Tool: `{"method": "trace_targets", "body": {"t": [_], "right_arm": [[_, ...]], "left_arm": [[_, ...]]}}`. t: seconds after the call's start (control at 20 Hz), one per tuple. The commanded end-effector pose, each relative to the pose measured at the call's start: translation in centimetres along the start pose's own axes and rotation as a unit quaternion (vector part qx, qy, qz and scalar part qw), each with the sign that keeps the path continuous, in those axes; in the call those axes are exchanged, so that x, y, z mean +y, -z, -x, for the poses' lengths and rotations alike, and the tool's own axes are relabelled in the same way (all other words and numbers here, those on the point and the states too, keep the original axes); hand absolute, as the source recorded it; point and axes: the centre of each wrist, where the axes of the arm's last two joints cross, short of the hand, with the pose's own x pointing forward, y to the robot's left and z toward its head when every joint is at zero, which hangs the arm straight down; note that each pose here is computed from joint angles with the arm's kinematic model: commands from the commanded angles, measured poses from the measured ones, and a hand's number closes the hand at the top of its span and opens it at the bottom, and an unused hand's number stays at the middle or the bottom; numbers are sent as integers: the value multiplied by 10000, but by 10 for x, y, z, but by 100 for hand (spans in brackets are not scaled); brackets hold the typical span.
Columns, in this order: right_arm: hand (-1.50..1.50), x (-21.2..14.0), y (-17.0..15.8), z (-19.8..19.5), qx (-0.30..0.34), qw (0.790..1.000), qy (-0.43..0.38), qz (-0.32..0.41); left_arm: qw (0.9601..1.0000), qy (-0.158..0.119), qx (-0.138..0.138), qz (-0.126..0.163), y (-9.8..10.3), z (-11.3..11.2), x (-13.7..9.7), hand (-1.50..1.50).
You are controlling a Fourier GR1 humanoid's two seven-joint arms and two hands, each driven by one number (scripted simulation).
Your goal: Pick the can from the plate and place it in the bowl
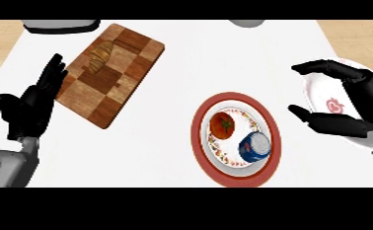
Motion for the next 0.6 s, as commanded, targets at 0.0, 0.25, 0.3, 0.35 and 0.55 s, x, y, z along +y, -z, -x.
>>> {"method": "trace_targets", "body": {"t": [0.0,0.25,0.3,0.35,0.55], "right_arm": [[-150,-20,-52,31,1406,9791,-1203,842],[-150,35,-118,-3,1044,9806,-1583,498],[-150,48,-131,-6,1064,9794,-1618,579],[-150,46,-145,-17,1124,9781,-1636,632],[-150,41,-147,-56,1510,9705,-1665,869]], "left_arm": [[9976,-104,290,-618,-13,18,16,0],[9980,-149,217,-571,-16,9,14,0],[9983,-184,167,-526,-14,3,15,0],[9985,-131,155,-516,-23,15,20,0],[9993,-149,53,-327,-21,-3,-1,0]]}}
